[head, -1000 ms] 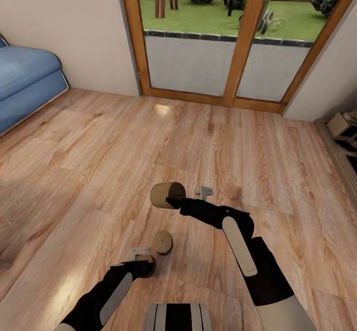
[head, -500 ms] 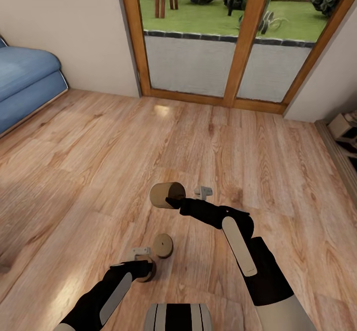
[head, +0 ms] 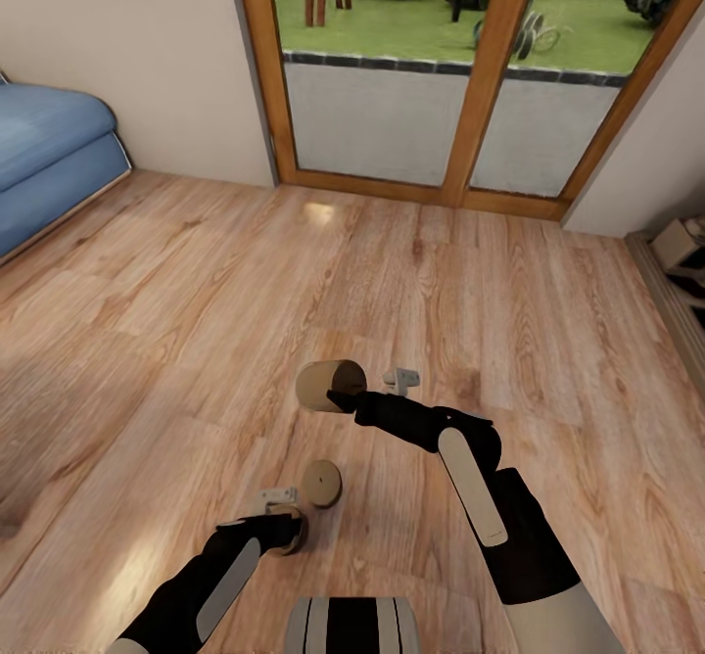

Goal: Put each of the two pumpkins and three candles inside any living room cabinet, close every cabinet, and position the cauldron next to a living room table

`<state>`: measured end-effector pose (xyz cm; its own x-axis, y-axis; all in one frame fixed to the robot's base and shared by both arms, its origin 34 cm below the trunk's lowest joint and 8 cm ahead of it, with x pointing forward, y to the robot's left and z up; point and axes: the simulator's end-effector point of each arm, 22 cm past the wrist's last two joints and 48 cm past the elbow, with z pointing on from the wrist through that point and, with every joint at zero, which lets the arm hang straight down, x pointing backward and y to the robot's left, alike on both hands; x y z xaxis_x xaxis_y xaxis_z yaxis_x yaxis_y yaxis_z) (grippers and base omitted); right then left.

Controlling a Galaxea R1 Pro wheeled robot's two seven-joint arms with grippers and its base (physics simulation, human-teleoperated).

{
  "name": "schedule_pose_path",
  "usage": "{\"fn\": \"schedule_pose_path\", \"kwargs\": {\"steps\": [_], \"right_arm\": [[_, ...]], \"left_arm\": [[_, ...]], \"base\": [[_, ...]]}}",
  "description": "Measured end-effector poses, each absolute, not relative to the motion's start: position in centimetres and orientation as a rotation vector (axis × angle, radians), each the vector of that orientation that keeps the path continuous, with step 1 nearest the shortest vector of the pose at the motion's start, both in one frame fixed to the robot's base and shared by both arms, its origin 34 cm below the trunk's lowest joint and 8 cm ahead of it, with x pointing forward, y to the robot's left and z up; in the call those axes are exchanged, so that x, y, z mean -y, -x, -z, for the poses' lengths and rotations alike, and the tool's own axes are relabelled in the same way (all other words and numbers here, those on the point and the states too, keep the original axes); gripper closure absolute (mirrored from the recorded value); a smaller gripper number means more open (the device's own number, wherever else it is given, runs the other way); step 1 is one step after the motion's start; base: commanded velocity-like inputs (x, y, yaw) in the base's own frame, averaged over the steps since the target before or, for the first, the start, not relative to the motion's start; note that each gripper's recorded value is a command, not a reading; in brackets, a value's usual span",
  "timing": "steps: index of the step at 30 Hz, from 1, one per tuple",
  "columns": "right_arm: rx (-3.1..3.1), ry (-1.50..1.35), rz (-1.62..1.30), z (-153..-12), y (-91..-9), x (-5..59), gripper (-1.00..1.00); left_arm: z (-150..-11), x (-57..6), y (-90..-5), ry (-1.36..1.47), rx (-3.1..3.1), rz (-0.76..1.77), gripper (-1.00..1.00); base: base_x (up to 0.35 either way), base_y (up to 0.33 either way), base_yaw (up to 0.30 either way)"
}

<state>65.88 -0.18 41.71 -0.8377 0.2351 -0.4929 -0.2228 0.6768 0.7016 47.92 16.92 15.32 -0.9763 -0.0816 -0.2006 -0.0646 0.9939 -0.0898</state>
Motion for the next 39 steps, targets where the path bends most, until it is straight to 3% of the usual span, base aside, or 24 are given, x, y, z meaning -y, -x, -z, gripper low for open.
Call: {"fn": "schedule_pose_path", "kwargs": {"steps": [33,39], "right_arm": [[-2.371,-0.043,-1.103,-38.2,-65.3,0.1,1.0],[-2.257,0.034,-1.335,-41.7,-64.1,-3.0,1.0]], "left_arm": [[-12.8,-16.9,-47.3,0.15,-2.912,0.118,-1.0],[-12.8,-17.1,-47.3,0.151,-2.909,0.115,-1.0]], "base": [[0.0,0.0,0.0],[0.0,0.0,0.0]]}}
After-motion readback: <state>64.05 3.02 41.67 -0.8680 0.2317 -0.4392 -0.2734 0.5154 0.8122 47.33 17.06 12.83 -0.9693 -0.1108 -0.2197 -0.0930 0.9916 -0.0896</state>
